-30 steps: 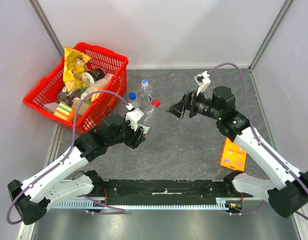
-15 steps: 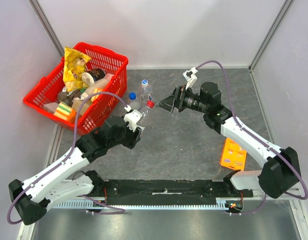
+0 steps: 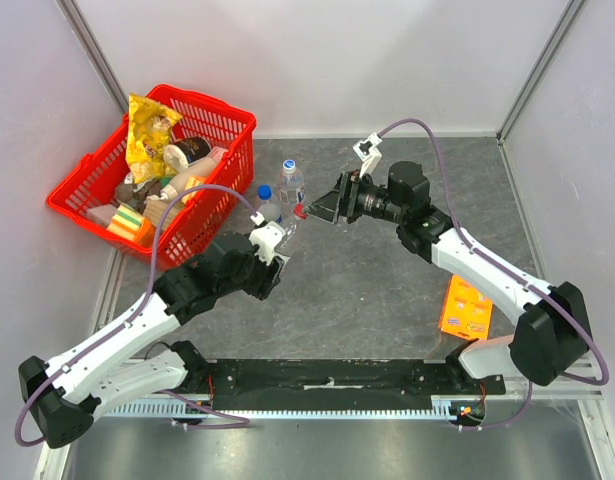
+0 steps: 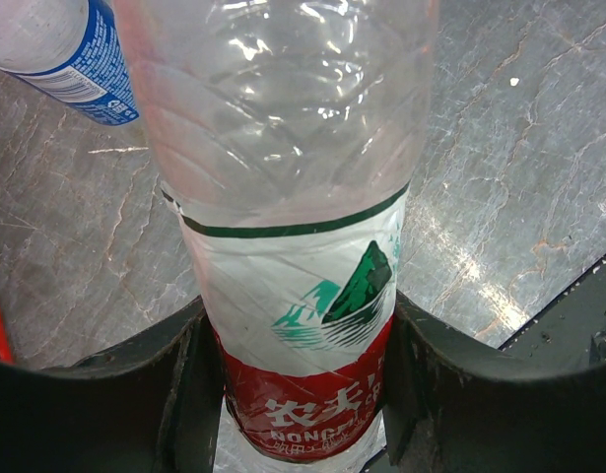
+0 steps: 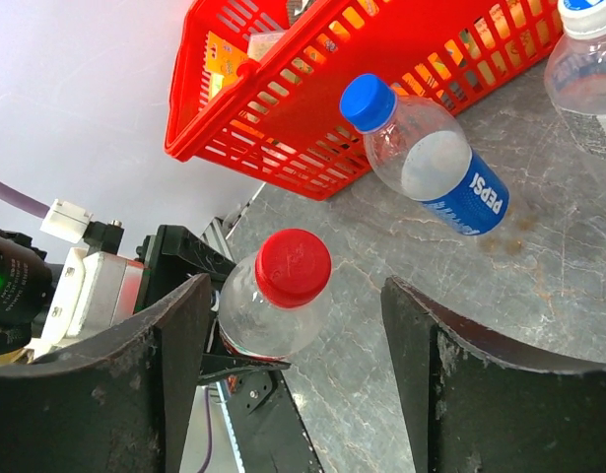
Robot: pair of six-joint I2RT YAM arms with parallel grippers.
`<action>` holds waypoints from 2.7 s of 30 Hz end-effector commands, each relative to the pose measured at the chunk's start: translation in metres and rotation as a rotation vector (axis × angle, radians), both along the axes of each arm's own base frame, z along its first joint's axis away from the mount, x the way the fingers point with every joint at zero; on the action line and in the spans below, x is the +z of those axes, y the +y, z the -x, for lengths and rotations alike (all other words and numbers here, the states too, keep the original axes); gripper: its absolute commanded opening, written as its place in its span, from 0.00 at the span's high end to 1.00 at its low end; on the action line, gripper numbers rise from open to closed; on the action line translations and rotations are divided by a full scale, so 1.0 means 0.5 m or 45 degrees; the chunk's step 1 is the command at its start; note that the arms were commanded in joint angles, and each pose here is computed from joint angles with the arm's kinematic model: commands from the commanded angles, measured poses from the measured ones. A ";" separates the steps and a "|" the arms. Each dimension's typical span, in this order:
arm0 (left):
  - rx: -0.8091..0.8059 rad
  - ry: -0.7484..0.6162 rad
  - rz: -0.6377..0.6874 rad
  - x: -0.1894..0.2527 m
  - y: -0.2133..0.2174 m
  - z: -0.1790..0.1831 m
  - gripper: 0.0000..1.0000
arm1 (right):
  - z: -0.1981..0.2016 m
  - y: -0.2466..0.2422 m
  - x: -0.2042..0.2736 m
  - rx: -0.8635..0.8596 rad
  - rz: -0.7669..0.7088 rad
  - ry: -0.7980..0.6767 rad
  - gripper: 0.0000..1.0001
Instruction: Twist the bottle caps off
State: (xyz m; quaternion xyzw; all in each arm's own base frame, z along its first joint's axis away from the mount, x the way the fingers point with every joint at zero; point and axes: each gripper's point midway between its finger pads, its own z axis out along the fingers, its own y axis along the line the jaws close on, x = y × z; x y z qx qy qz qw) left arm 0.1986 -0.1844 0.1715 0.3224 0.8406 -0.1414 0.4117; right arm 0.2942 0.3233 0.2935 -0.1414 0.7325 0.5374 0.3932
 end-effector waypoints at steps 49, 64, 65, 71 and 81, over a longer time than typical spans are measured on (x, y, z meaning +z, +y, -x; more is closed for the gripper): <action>-0.638 -0.018 0.507 0.158 -0.132 0.144 0.67 | 0.160 -0.002 0.145 0.374 -0.178 -0.546 1.00; -1.236 0.146 0.897 0.306 -0.160 0.318 0.66 | 0.311 -0.054 0.226 0.661 -0.345 -0.898 1.00; -1.257 0.152 0.910 0.312 -0.160 0.324 0.66 | 0.320 -0.058 0.234 0.677 -0.366 -0.930 1.00; -1.407 0.202 0.999 0.356 -0.156 0.358 0.66 | 0.365 -0.077 0.281 0.749 -0.498 -0.995 1.00; -1.482 0.210 1.025 0.373 -0.153 0.371 0.65 | 0.397 -0.094 0.306 0.806 -0.555 -1.032 1.00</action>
